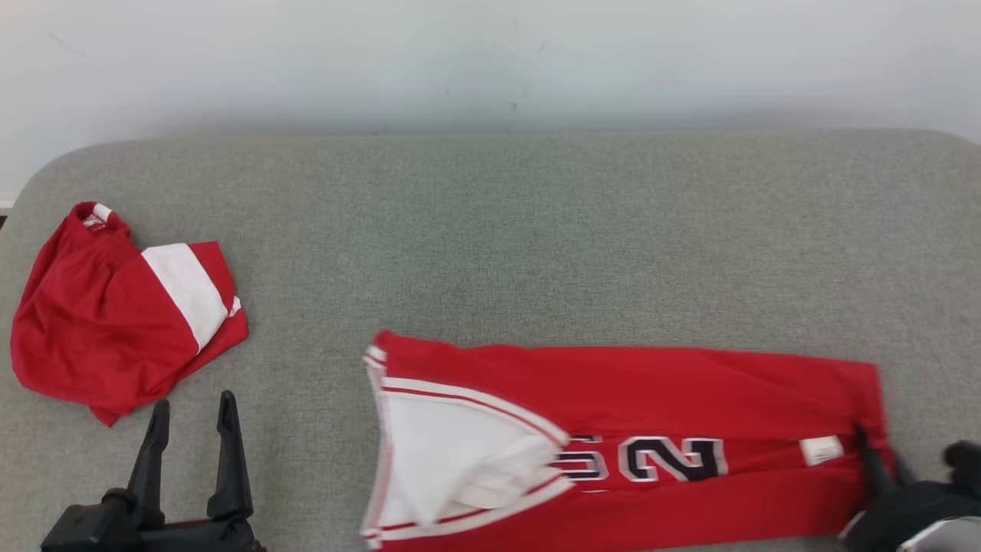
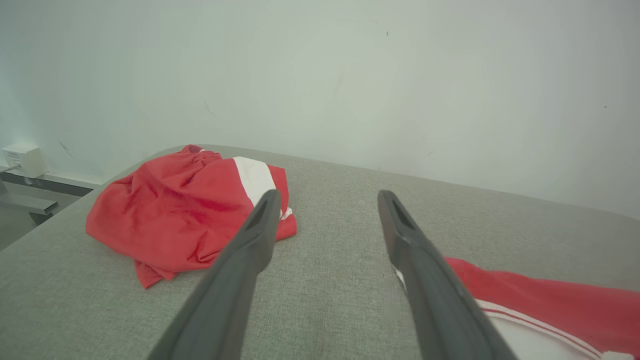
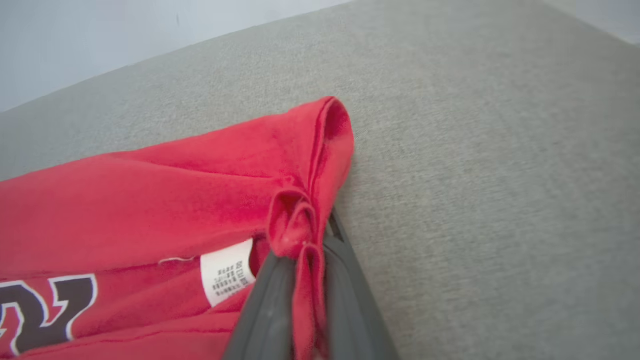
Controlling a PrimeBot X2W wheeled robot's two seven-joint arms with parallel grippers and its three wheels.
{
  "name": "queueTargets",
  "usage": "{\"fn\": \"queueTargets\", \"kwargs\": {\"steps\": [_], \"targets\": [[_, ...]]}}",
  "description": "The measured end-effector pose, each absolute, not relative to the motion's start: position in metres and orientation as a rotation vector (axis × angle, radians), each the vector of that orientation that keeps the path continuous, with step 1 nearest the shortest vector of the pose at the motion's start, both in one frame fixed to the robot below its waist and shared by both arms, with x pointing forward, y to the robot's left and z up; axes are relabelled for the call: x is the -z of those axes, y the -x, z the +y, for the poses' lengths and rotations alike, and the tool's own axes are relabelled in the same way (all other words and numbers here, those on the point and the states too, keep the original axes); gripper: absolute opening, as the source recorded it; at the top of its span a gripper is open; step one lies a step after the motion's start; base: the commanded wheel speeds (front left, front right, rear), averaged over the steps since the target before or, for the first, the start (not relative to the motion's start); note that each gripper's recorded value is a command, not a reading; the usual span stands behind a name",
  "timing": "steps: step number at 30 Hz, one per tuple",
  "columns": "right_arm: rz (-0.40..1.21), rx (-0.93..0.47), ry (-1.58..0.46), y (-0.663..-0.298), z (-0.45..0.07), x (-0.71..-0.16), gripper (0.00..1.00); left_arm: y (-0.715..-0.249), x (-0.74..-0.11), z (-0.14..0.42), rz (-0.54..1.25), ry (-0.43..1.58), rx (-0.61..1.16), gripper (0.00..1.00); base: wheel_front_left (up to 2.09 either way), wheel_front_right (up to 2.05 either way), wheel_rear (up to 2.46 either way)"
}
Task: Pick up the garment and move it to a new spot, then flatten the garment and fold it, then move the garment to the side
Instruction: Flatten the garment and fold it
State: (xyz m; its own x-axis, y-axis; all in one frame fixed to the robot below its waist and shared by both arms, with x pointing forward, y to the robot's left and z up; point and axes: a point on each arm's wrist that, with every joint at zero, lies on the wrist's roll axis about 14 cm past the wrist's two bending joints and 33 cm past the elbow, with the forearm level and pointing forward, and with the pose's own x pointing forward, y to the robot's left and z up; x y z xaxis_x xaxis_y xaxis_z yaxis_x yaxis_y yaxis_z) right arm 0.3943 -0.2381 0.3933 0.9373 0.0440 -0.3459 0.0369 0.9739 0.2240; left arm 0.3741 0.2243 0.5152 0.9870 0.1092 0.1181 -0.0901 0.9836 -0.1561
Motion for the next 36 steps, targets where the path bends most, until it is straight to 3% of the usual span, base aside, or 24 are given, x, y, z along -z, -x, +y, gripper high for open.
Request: {"fn": "queueTargets", "kwargs": {"steps": [7, 13, 36], "targets": [[0.301, 0.110, -0.167, -0.397, -0.301, -0.419, 0.00, -0.373, -0.518, 0.223, -0.134, 0.153, -0.096, 1.00, 0.00, 0.00, 0.00], [0.277, 0.111, -0.173, -0.399, -0.305, -0.432, 0.00, -0.370, -0.518, 0.217, -0.132, 0.158, -0.086, 1.00, 0.00, 0.00, 0.00], [0.212, -0.482, -0.379, -0.394, -0.043, -0.479, 0.00, -0.357, -0.514, 0.225, -0.122, 0.165, -0.114, 1.00, 0.00, 0.00, 0.00]]}}
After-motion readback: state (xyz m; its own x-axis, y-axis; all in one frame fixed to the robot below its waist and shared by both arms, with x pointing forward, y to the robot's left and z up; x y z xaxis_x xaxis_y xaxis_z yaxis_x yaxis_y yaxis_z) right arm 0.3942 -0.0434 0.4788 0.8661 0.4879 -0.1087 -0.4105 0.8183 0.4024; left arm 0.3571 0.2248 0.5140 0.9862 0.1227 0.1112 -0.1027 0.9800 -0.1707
